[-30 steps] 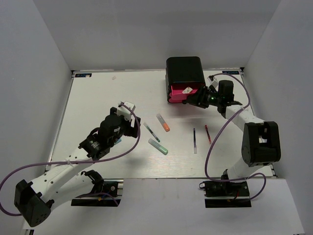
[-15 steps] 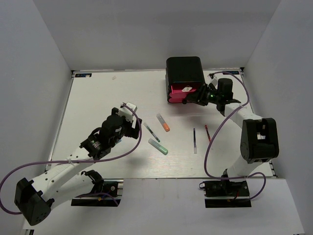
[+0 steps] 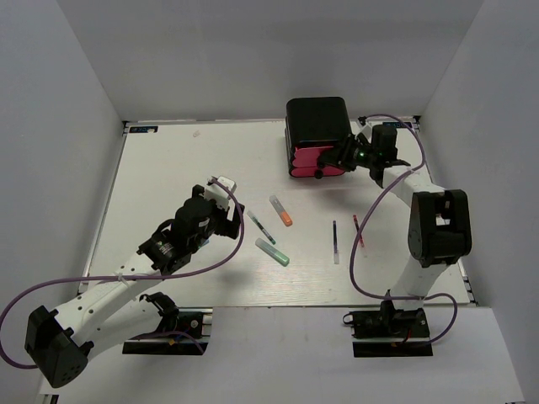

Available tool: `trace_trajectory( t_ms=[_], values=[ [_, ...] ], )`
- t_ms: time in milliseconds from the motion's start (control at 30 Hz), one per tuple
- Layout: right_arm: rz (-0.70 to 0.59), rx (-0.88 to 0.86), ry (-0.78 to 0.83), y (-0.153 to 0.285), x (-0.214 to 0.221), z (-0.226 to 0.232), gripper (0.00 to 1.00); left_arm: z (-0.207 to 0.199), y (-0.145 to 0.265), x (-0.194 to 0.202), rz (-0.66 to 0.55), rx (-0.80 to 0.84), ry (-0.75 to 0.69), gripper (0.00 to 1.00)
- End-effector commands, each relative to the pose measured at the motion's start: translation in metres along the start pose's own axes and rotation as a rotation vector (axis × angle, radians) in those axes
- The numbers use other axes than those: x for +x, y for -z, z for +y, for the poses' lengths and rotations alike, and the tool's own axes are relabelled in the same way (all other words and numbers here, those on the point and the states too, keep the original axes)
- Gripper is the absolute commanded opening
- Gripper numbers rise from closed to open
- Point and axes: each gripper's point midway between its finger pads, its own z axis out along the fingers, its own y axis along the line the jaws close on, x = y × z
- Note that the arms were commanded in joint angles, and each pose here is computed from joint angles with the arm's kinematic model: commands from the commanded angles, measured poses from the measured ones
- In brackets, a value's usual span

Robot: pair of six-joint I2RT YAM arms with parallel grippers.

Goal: Sort the stationery into containers
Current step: Close the drawer

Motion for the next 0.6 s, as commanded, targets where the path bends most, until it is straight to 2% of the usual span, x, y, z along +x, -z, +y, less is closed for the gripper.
trace_trajectory(
  t_ms=[0, 333, 567],
  values=[
    [-0.108, -0.059, 0.096, -0.003, -0.044, 0.025, 0.31, -0.002, 0.001, 0.003, 0.008, 0.015, -0.012, 0.96],
    [-0.111, -0.058, 0.043, -0.018, -0.052, 0.017, 0.32, -0.002, 0.001, 0.003, 0.008, 0.015, -0.021, 0.96],
    [-0.092, -0.077, 0.063, -0.02, -0.046, 0.018, 0.54, -0.002, 0.001, 0.003, 0.008, 0.015, -0.021, 0.96]
  ],
)
